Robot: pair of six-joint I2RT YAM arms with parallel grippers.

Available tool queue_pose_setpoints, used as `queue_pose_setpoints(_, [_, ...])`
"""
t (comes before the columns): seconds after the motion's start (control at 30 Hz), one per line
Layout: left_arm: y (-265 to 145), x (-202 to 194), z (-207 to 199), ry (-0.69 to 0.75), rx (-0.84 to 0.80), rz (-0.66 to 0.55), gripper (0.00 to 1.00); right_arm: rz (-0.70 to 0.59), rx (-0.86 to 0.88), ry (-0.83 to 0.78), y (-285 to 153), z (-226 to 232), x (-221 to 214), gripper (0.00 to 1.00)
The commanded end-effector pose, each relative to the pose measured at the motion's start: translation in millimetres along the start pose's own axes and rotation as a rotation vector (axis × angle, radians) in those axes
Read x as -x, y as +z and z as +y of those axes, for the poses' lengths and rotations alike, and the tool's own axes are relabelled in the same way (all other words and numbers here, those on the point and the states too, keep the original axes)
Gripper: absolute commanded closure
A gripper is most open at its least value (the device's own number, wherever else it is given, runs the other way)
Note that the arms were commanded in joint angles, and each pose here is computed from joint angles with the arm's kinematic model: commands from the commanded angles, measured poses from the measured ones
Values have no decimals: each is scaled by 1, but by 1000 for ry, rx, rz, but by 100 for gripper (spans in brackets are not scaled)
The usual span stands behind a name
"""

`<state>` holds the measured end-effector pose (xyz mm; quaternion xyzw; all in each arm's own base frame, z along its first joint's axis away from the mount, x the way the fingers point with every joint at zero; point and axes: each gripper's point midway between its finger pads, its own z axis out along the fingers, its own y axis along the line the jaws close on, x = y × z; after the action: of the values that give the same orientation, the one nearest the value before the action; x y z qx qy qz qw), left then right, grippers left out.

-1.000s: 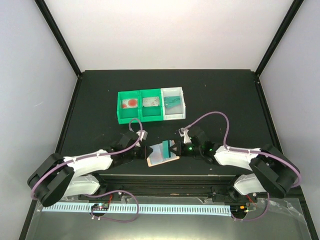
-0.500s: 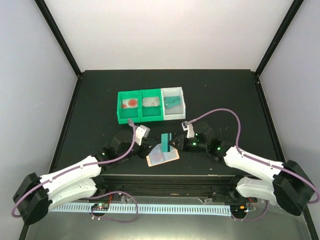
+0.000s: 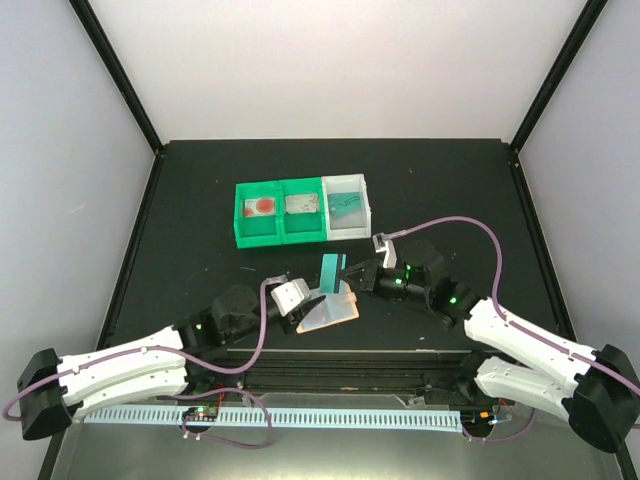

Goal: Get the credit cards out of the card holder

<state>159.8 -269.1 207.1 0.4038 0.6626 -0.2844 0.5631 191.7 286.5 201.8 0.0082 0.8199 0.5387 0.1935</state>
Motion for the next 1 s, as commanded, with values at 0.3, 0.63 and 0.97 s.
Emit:
queue_pose_setpoints(0.3, [20,1,-7,485,125,69,53,31,92,92,-5,24,-2,99])
queue_pose_setpoints(0.63, [26,1,2,545,279,125,58,50,102,116,-9,17,-11,99])
queue_pose_setpoints(0.97, [19,-1,0,501,283,111,98,36,115,95,-12,17,-11,95])
